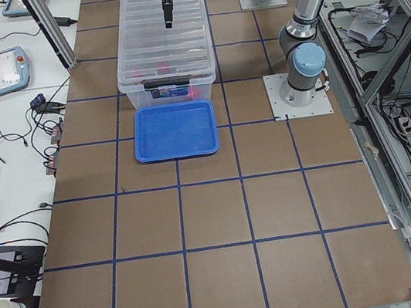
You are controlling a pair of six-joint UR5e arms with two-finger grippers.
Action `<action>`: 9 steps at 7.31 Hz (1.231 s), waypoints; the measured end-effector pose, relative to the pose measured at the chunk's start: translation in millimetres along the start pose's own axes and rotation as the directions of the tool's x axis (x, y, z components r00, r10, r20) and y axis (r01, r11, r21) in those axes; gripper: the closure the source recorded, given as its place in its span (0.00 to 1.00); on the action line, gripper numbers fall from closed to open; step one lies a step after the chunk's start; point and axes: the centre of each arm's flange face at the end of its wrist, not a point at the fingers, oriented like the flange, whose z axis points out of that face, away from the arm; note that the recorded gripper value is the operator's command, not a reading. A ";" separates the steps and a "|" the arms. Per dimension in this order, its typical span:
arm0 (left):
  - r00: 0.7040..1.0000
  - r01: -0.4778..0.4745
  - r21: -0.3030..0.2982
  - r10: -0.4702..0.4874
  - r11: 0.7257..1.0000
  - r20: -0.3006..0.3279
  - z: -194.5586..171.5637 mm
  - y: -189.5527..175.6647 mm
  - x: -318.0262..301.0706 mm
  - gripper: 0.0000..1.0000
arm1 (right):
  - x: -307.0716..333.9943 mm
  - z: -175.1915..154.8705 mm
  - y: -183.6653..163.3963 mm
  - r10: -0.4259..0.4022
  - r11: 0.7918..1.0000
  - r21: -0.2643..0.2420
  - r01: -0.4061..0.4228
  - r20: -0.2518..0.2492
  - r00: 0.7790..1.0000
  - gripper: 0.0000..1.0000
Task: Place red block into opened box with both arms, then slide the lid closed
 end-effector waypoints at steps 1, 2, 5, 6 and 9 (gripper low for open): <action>1.000 0.000 0.000 0.000 1.000 0.000 0.2 0.2 -0.1 0.00 | 2.6 -19.1 0.3 0.007 1.000 0.019 -0.006 -0.009 1.000 0.00; 1.000 0.000 -0.001 0.000 1.000 0.000 0.9 0.4 -0.1 0.00 | 3.7 -39.1 5.8 0.010 1.000 0.011 -0.010 -0.010 1.000 0.00; 1.000 0.000 -0.002 0.000 1.000 0.001 1.7 0.2 0.1 0.00 | -15.9 -110.8 50.4 0.020 1.000 -0.017 -0.019 0.028 0.999 0.00; 1.000 -0.001 -0.003 0.001 1.000 0.001 2.3 -0.2 0.4 0.00 | -29.2 -124.2 71.9 0.045 0.999 -0.028 -0.044 0.037 0.998 0.00; 1.000 -0.002 -0.002 0.002 1.000 0.001 1.5 -0.6 0.7 0.00 | -61.7 -146.4 131.2 0.048 0.999 -0.027 -0.047 0.050 0.998 0.00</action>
